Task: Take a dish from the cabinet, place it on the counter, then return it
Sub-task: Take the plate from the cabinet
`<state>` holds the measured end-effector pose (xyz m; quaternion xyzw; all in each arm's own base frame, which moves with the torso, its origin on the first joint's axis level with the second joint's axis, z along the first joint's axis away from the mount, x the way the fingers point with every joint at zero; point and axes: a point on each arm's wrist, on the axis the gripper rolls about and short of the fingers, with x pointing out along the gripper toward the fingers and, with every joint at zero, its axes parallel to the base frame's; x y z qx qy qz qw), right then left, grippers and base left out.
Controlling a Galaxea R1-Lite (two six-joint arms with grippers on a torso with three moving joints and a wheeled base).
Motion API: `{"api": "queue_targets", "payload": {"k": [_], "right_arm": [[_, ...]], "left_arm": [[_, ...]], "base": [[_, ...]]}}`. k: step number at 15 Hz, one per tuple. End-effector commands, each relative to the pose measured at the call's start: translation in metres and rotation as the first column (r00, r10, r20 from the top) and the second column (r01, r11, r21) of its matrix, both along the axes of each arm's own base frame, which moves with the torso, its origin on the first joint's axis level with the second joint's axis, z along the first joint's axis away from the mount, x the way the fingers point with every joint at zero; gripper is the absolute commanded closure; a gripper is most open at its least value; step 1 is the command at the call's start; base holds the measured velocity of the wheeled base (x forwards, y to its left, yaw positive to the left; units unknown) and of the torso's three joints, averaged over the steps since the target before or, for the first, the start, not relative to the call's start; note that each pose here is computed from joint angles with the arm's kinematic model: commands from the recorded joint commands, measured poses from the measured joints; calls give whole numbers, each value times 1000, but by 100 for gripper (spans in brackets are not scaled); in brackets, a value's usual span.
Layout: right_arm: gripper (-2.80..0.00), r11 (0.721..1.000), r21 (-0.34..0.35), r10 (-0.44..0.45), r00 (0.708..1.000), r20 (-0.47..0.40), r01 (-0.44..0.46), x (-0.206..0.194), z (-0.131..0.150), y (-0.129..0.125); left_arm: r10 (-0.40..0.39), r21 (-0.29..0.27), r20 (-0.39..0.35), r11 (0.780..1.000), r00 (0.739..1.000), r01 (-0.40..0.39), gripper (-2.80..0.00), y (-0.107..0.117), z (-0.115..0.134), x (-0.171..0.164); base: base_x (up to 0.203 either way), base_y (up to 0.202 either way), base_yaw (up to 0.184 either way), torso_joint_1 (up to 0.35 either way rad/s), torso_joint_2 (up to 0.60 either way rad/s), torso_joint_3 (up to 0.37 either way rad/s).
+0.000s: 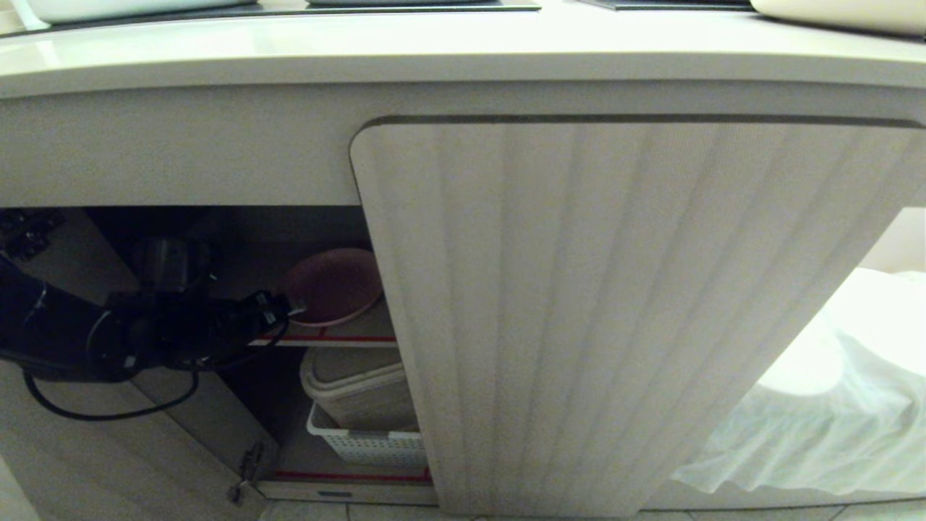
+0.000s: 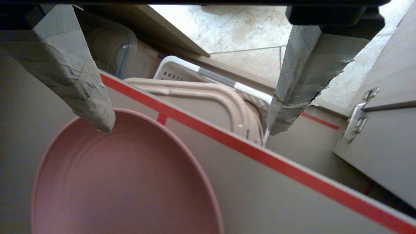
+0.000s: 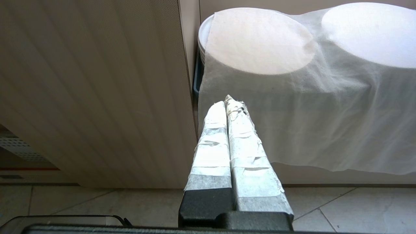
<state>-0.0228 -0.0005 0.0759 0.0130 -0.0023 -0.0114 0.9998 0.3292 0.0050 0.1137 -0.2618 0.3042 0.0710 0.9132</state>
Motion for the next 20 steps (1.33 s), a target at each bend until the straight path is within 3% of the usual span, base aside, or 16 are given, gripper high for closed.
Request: {"api": "queue_targets", "payload": {"k": [1, 14, 20], "right_arm": [[0, 1000, 0, 0, 1000, 0, 0, 0, 0, 0], [0, 1000, 0, 0, 1000, 0, 0, 0, 0, 0], [0, 1000, 0, 1, 1000, 0, -1, 0, 0, 0]], "left_arm": [[3, -4, 8, 1000, 1000, -3, -280, 1, 1, 2], [-16, -22, -12, 1000, 1000, 16, -280, 0, 1, 5], [28, -57, -8, 998, 1000, -28, -280, 6, 0, 10]], "base": [[0, 0, 0, 0, 0, 0], [0, 0, 0, 0, 0, 0], [0, 0, 0, 0, 0, 0]]}}
